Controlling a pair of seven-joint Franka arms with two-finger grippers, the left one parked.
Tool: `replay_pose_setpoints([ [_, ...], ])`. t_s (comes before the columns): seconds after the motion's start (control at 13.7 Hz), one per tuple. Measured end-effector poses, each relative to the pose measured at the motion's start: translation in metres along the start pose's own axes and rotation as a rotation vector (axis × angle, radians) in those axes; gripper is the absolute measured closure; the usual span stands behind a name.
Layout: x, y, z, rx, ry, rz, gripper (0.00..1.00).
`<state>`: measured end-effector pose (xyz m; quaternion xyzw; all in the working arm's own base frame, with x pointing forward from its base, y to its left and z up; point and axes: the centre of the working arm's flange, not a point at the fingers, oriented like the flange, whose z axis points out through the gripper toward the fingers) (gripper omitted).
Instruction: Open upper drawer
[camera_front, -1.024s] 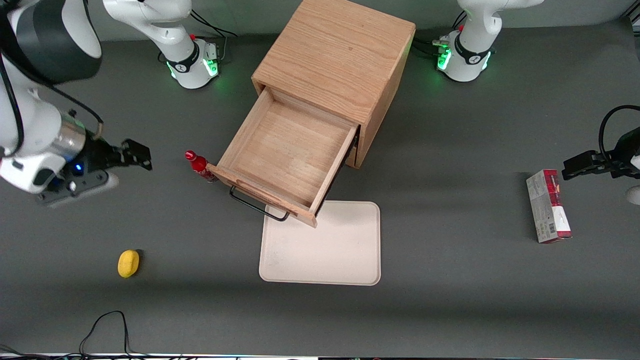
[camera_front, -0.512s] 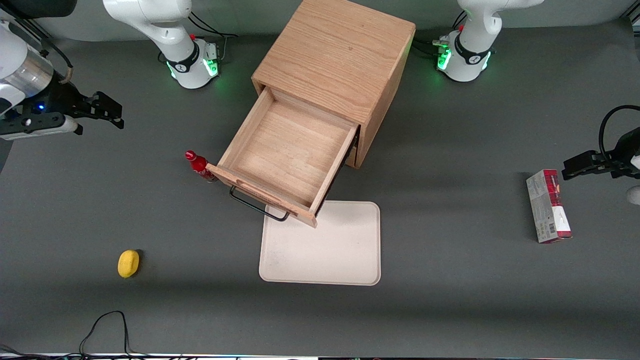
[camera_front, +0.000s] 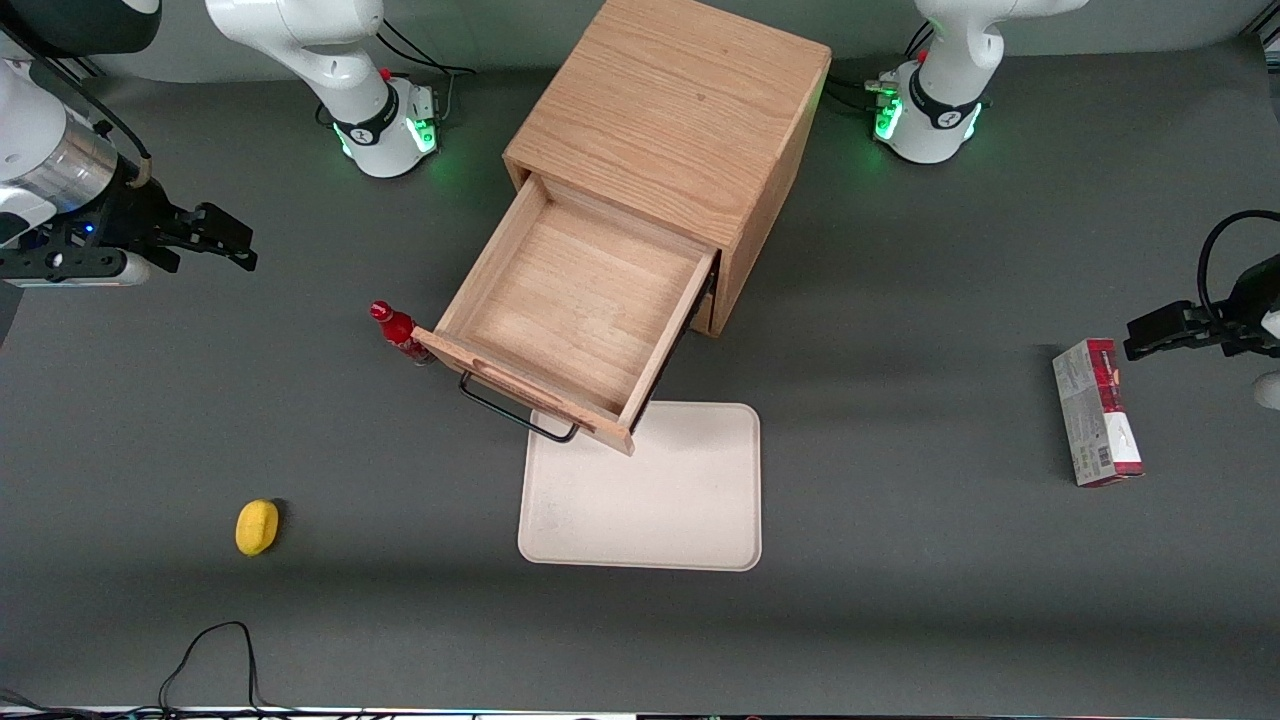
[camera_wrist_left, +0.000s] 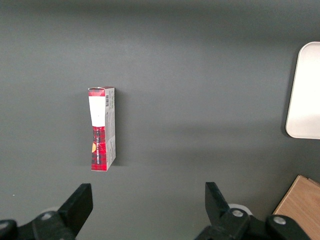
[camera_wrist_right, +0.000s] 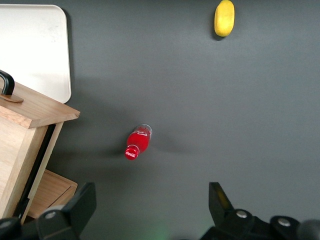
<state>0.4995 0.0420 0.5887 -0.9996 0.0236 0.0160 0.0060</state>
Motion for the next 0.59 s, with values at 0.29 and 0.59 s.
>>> replay_pose_setpoints([
  [0.29,0.0004,-0.0005,-0.0001,0.0,0.0,0.001,0.0],
  [0.59,0.0094,-0.0019,0.0008,0.002,-0.001,0.0,0.0],
])
